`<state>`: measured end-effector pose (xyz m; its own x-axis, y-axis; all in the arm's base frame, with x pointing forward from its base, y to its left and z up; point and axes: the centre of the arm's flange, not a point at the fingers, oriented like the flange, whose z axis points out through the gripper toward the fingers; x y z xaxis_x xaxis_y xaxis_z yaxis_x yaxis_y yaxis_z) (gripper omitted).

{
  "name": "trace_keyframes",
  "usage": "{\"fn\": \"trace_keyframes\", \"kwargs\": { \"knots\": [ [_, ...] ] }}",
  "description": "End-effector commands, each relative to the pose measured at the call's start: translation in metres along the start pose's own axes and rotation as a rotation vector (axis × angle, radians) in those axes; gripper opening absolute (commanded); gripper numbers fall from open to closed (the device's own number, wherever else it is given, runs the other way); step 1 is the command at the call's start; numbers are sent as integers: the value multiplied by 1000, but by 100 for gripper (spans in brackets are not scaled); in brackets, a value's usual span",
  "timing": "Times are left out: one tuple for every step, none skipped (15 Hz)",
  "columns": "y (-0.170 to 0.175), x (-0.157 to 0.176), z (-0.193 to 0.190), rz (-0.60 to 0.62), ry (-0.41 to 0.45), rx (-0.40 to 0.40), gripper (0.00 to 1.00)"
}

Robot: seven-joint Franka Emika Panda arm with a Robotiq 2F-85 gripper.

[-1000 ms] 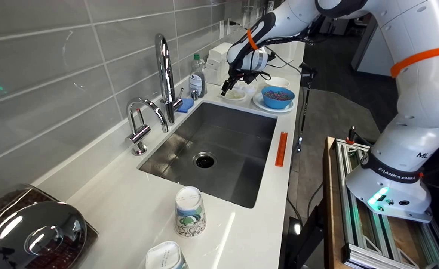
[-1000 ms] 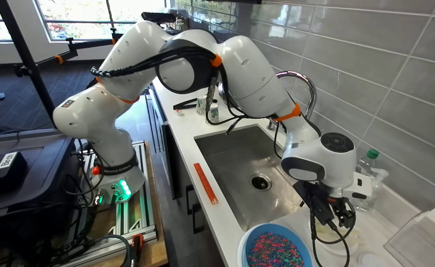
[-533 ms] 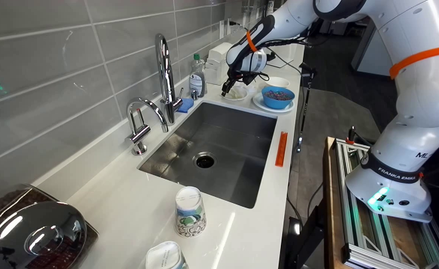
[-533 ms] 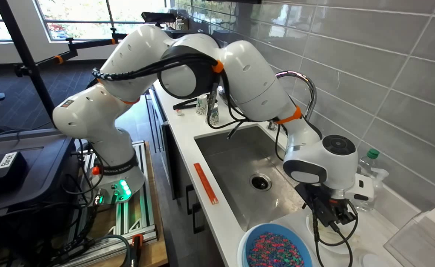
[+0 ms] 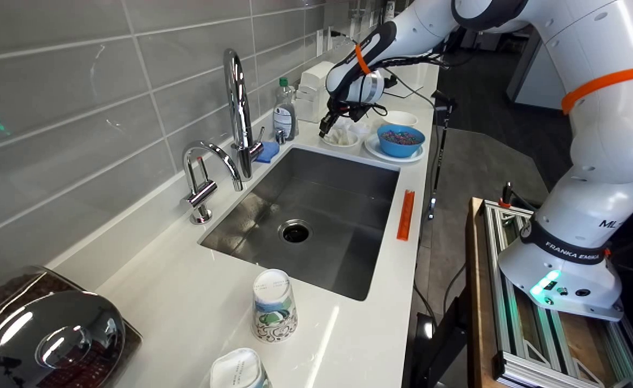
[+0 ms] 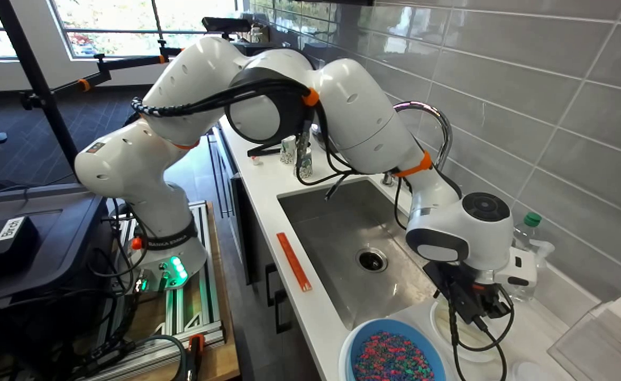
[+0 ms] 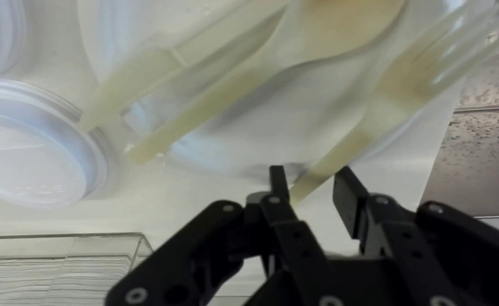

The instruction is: Put one fork on the right cup

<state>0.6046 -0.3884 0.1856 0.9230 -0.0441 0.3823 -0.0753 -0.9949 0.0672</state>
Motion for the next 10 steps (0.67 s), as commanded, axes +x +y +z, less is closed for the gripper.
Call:
{"fn": "trace_keyframes", "kwargs": {
  "knots": [
    [4, 1, 6, -2, 9, 2, 35],
    [3, 1, 4, 4, 9, -2, 37],
    [2, 1, 2, 11, 11, -2, 36],
    [2, 2, -1, 15, 13, -1, 35],
    [1, 2, -3, 19, 14, -5, 28],
    [1, 3, -5, 24, 12, -11, 21],
    [1, 3, -6, 30, 9, -16, 13],
    [0, 3, -7, 37, 4, -25, 21],
    [0, 2, -8, 46, -1, -30, 32],
    [0, 2, -9, 55, -5, -37, 42]
  ]
}}
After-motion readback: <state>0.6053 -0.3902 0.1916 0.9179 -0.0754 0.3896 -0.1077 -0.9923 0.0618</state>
